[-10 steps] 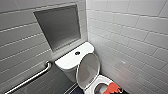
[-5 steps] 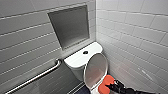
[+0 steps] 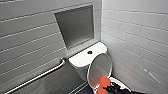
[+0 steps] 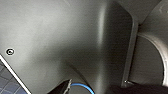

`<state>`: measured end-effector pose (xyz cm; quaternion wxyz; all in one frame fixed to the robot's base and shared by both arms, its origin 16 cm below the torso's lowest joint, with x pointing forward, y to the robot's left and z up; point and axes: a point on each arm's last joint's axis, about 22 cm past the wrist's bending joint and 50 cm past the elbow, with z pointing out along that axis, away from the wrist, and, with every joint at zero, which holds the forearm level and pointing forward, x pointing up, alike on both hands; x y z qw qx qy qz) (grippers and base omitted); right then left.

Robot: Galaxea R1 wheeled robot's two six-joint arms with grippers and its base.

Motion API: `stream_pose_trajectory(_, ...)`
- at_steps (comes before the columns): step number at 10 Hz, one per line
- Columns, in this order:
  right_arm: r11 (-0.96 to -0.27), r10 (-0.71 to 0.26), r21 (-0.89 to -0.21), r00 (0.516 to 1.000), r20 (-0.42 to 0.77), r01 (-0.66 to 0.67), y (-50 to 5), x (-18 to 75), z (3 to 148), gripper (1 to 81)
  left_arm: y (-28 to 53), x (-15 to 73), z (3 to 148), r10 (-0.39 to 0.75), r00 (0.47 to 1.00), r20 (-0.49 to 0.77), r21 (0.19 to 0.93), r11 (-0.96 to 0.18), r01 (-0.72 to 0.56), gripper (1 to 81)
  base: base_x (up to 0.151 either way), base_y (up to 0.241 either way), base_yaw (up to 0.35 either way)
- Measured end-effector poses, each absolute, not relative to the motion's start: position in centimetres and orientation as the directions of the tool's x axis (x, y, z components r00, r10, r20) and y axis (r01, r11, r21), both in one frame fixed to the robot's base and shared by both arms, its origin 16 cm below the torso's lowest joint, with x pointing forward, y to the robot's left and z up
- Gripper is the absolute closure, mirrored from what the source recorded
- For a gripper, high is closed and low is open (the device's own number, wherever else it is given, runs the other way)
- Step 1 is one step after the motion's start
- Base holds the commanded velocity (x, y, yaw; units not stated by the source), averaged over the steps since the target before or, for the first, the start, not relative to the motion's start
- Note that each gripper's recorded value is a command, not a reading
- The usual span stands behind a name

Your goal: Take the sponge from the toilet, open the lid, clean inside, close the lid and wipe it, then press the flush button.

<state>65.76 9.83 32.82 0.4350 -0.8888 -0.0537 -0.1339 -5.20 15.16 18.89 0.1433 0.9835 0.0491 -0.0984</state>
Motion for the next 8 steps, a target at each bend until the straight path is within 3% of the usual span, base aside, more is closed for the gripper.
stream_pose_trajectory(5,-0.675,-0.025,-0.713,0.959,0.281,0.191,11.5,65.3,28.9,81.1,15.1,-5.1,18.9,0.068,0.976,-0.207,0.273,-0.954,0.125,1.0,0.000,0.000,0.000)
stream_pose_trajectory(8,-0.676,-0.031,-0.708,0.952,0.303,0.204,11.4,64.9,29.1,81.1,15.1,-5.1,18.9,0.067,0.976,-0.206,0.274,-0.954,0.123,1.0,0.000,0.000,0.000)
